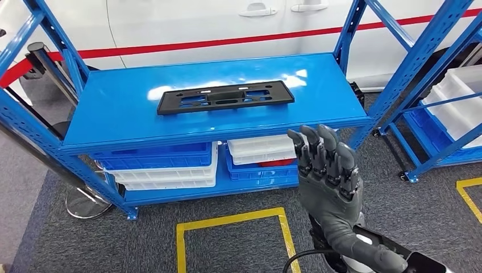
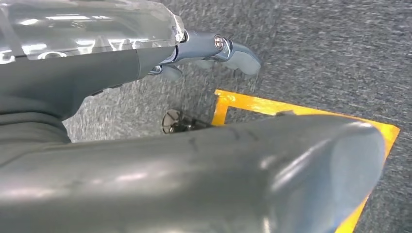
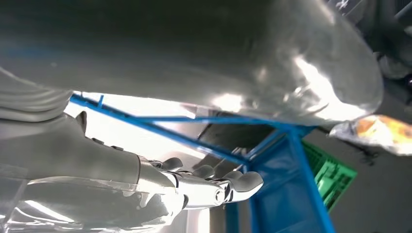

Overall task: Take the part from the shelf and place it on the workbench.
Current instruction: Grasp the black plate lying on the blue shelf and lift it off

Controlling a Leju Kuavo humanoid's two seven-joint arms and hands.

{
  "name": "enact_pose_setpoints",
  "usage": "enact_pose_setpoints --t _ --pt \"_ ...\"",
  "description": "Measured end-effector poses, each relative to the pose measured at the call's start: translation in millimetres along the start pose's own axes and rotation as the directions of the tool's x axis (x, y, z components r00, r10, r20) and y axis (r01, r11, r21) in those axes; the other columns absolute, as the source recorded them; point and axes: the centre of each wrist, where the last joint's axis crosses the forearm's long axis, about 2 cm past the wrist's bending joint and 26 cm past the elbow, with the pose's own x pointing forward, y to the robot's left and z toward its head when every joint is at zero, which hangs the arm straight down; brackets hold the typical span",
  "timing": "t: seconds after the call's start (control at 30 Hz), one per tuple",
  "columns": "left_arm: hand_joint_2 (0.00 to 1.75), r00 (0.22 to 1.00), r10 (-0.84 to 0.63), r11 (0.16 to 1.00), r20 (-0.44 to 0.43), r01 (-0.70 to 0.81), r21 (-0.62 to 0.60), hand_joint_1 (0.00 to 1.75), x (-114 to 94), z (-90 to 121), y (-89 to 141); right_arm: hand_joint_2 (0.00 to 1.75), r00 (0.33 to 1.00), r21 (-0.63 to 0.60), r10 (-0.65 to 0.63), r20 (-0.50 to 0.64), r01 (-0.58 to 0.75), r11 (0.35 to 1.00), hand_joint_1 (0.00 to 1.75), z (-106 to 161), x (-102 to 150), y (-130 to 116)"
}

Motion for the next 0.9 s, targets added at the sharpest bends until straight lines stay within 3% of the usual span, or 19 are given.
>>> enact_pose_setpoints --t 0.3,0.53,0.9 --pt "0.00 0.999 -0.025 1.000 -0.039 0.026 0.017 0.00 -2 1 2 0.00 1.000 0.018 -0.002 0.015 0.001 1.000 0.00 -1 5 0" --pt "0.00 0.991 -0.051 0.996 -0.125 0.059 0.060 0.00 -8 3 4 0.00 1.000 0.022 0.000 0.011 0.000 1.000 0.00 0 7 0" --pt "0.00 0.990 -0.060 0.995 -0.125 0.069 0.069 0.00 -12 5 11 0.00 0.999 0.025 -0.034 0.002 0.034 0.999 0.00 5 8 4"
